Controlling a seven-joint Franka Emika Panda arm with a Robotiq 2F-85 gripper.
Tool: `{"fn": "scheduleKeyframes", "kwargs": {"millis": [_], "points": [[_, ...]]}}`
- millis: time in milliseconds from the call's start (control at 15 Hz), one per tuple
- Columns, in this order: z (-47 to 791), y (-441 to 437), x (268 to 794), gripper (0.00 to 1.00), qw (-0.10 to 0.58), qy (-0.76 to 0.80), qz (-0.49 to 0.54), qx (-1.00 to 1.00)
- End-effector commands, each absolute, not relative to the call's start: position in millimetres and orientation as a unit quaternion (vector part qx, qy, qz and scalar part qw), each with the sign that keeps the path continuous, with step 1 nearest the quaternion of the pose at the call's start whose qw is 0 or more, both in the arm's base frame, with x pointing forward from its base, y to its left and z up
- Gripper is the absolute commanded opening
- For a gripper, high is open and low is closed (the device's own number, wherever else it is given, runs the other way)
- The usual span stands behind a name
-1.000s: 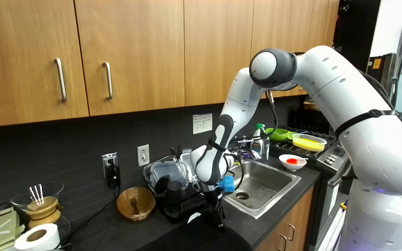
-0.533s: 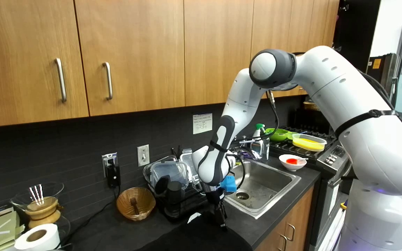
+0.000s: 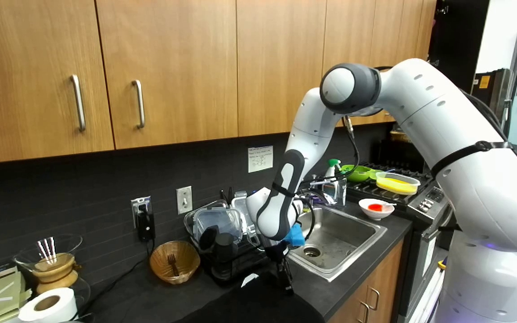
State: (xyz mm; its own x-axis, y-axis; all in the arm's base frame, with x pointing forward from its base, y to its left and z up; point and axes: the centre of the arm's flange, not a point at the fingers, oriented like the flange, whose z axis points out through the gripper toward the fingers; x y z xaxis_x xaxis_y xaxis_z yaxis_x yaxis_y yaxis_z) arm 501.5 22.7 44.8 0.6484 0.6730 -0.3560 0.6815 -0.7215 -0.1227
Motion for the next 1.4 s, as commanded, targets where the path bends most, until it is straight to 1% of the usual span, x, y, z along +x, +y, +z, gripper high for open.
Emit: {"fn": "scheduleKeyframes", "kwargs": {"millis": [0, 1133, 1200, 1267, 1333], "points": [[43.3, 27.1, 495.1, 1.00, 0.028, 0.384, -0.192, 0.903], [44.1, 57.2, 492.5, 1.00, 0.048, 0.398, -0.194, 0.895], [43.6, 56.6, 492.6, 0.92, 0.047, 0.398, -0.192, 0.896], [42.5, 55.2, 492.9, 0.74, 0.045, 0.398, -0.191, 0.896], [41.9, 53.8, 493.1, 0.68, 0.043, 0.398, -0.189, 0.897]]}}
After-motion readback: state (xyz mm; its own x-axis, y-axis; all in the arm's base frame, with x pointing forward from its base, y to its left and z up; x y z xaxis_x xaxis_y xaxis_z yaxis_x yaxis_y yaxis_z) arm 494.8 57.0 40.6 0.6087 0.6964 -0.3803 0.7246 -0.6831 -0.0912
